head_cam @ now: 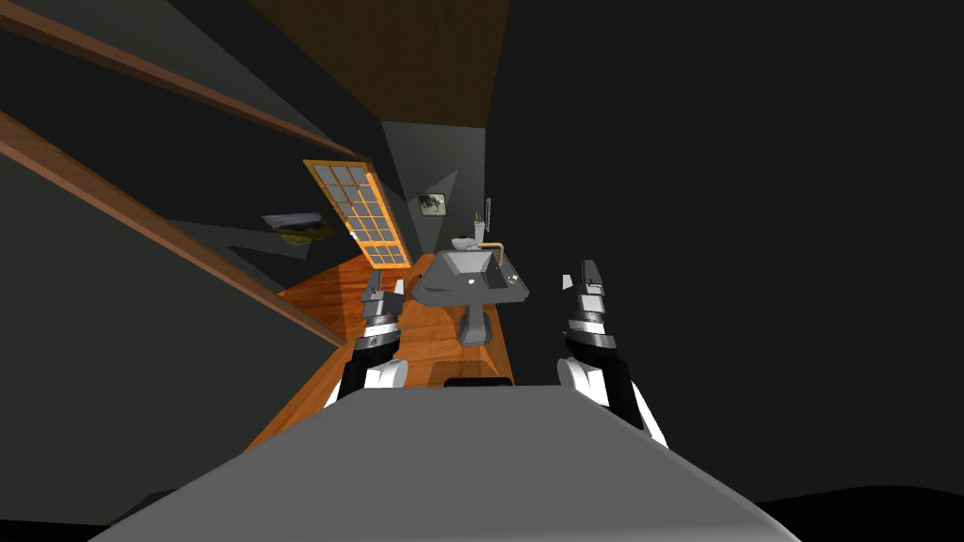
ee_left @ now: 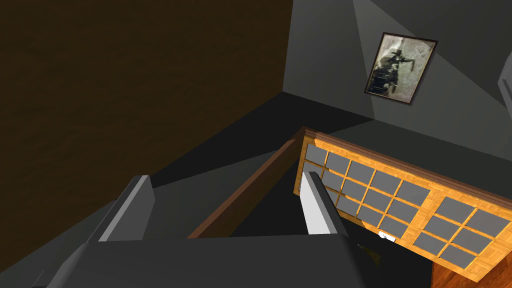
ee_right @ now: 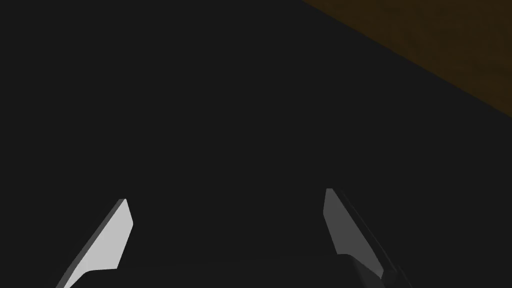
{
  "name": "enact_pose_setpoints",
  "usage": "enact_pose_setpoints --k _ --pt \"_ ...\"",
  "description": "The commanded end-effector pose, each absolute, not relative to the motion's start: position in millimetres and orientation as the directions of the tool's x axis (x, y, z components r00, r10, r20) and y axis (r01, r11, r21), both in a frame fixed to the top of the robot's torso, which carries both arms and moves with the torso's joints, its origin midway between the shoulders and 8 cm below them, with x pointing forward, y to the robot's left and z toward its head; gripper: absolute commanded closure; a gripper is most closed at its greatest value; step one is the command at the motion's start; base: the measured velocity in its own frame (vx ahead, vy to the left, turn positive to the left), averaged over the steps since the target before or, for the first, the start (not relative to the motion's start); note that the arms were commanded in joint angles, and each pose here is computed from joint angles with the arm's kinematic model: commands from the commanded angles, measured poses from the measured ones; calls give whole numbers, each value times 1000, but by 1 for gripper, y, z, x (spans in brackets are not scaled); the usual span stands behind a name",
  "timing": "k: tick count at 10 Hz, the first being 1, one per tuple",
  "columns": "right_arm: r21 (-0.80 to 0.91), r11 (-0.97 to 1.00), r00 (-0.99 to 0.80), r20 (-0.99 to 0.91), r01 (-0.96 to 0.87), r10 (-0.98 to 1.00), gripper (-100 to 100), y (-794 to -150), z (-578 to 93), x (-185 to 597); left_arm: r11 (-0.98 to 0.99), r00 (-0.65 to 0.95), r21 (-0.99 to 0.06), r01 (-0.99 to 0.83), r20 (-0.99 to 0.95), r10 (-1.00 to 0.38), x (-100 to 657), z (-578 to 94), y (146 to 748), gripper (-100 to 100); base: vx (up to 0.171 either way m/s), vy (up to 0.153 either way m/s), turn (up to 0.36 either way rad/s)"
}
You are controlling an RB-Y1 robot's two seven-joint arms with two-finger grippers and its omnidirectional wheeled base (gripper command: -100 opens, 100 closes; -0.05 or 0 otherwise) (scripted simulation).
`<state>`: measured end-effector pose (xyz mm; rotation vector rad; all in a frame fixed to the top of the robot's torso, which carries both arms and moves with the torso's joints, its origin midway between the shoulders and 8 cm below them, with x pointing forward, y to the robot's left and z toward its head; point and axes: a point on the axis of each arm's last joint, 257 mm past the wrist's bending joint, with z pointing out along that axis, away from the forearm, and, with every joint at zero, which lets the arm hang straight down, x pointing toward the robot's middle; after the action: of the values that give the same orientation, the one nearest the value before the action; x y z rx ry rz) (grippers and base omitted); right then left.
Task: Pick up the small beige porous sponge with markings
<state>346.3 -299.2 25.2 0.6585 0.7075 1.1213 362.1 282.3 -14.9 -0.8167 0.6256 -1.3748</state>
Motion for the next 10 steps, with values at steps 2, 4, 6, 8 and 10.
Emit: enact_pose_setpoints --k 2,4,6,8,10 --pt "773 356 268 -247 -525 931 -100 -299 12 350 6 113 -805 594 76 -991 362 -15 282 0 0 32 23" --pt "767 418 263 -327 -487 907 -100 -301 -2 354 6 113 -805 594 76 -991 362 -15 282 0 -5 45 29" --pt "746 498 254 -428 -442 867 -100 -305 -18 358 6 113 -805 594 76 -991 362 -15 282 0 -5 57 35" --pt "709 587 239 -537 -390 809 -100 -312 -38 362 6 113 -805 594 76 -991 362 -15 282 0 -1 71 46" --pt "677 638 223 -602 -365 767 -100 -315 -48 364 6 113 -805 594 76 -991 362 -15 282 0 2 48 23"
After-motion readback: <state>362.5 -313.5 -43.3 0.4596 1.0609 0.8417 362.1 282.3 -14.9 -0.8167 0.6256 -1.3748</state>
